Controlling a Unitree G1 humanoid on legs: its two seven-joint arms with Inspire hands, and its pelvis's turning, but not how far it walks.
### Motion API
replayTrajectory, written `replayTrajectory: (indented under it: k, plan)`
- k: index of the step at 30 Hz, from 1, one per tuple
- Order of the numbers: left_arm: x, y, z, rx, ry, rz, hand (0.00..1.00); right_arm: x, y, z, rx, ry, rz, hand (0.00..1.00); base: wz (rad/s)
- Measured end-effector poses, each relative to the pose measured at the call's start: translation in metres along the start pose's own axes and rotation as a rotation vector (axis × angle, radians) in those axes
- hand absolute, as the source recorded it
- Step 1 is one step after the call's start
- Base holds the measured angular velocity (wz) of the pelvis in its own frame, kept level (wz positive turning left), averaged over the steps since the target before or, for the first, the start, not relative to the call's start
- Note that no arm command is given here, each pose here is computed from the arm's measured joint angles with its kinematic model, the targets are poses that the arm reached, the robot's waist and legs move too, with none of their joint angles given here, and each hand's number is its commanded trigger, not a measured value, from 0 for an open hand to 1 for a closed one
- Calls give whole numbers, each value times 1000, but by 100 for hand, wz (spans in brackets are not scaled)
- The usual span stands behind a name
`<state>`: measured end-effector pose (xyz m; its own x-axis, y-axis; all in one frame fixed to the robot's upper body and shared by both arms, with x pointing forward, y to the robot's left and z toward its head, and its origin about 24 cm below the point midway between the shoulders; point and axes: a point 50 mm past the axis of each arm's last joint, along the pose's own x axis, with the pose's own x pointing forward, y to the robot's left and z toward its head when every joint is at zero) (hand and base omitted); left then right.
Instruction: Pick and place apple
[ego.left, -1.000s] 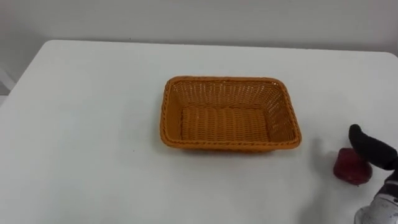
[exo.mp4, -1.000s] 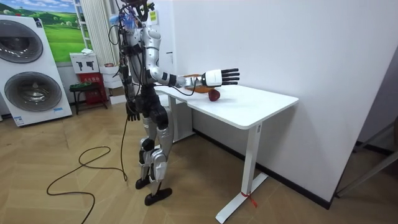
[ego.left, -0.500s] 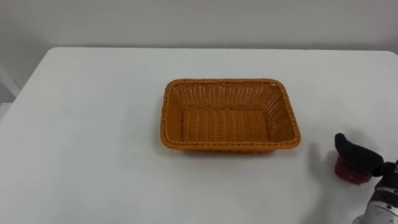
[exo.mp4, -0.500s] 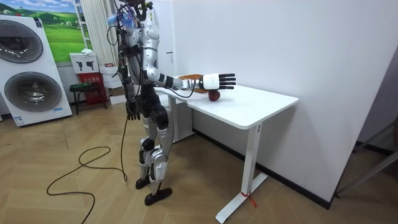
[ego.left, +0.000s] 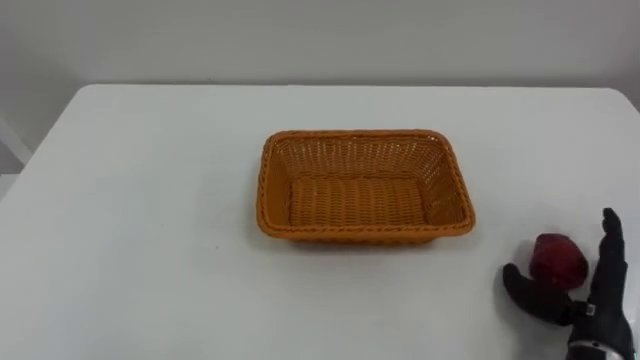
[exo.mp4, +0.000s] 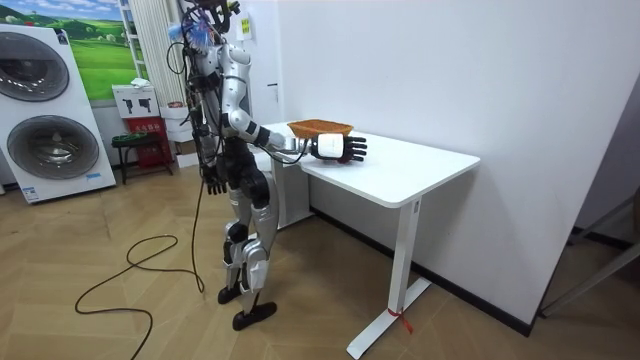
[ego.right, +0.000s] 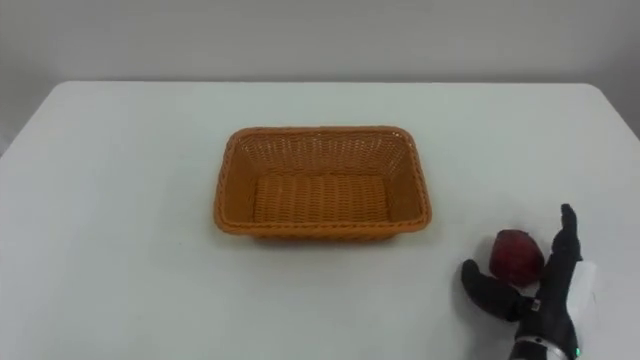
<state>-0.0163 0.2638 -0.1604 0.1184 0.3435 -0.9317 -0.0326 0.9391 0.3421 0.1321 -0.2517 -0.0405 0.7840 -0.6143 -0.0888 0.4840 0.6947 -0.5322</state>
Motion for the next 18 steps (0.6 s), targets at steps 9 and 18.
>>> replayTrajectory:
  k: [9, 18]
  plan:
    - [0, -2, -2, 9, 12, -7, 0, -8, 10, -8, 5, 17, 46, 100, 0]
    - [0, -4, -1, 33, 10, -11, 0, 4, 3, -12, -67, -5, -16, 100, 0]
